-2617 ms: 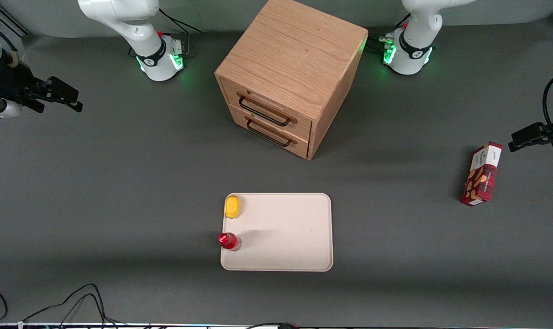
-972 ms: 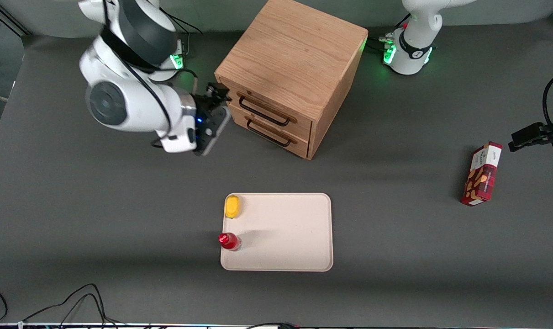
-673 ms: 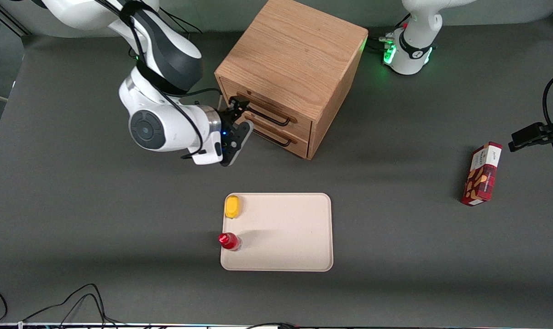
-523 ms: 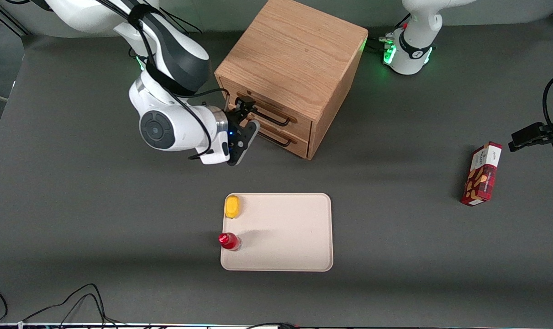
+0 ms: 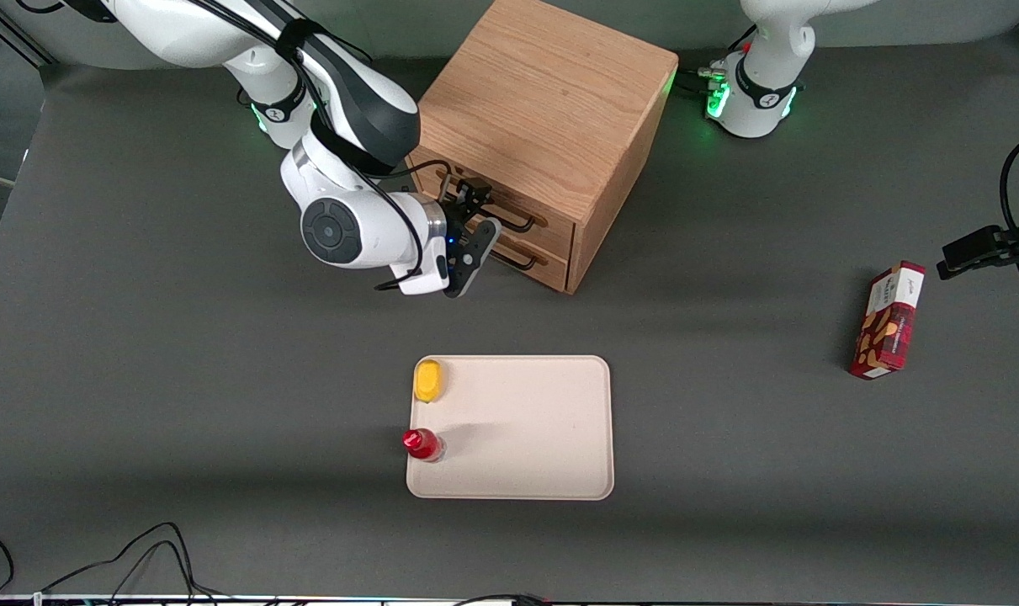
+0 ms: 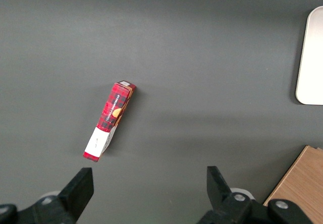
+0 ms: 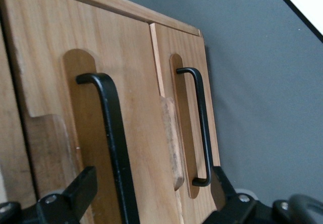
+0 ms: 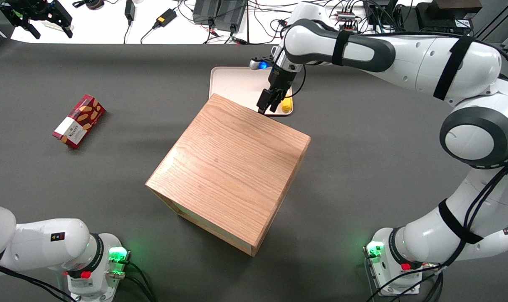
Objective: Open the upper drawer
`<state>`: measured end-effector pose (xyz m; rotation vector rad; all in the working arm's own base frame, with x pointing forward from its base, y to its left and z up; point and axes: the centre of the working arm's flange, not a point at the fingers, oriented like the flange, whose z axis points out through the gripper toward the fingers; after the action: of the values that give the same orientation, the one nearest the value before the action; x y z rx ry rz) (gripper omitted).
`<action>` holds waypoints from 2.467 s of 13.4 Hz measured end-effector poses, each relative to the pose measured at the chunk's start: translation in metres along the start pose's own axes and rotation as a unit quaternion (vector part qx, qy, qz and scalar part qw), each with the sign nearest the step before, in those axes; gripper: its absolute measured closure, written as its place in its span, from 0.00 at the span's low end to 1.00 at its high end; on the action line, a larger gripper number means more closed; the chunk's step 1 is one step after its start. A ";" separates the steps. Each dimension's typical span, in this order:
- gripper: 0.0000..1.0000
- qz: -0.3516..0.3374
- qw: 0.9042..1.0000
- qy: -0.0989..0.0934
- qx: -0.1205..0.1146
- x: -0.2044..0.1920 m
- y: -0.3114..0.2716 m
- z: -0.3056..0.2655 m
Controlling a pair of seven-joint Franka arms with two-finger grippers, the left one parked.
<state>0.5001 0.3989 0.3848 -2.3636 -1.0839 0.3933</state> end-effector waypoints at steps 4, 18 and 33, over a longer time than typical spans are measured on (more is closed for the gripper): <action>0.00 -0.001 1.000 -0.001 -0.015 -0.001 0.008 0.009; 0.00 0.029 0.998 0.042 -0.048 0.021 0.107 -0.061; 0.00 0.000 0.998 0.029 -0.056 0.015 0.176 -0.093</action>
<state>0.6614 0.2829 0.3631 -2.4563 -1.1041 0.2690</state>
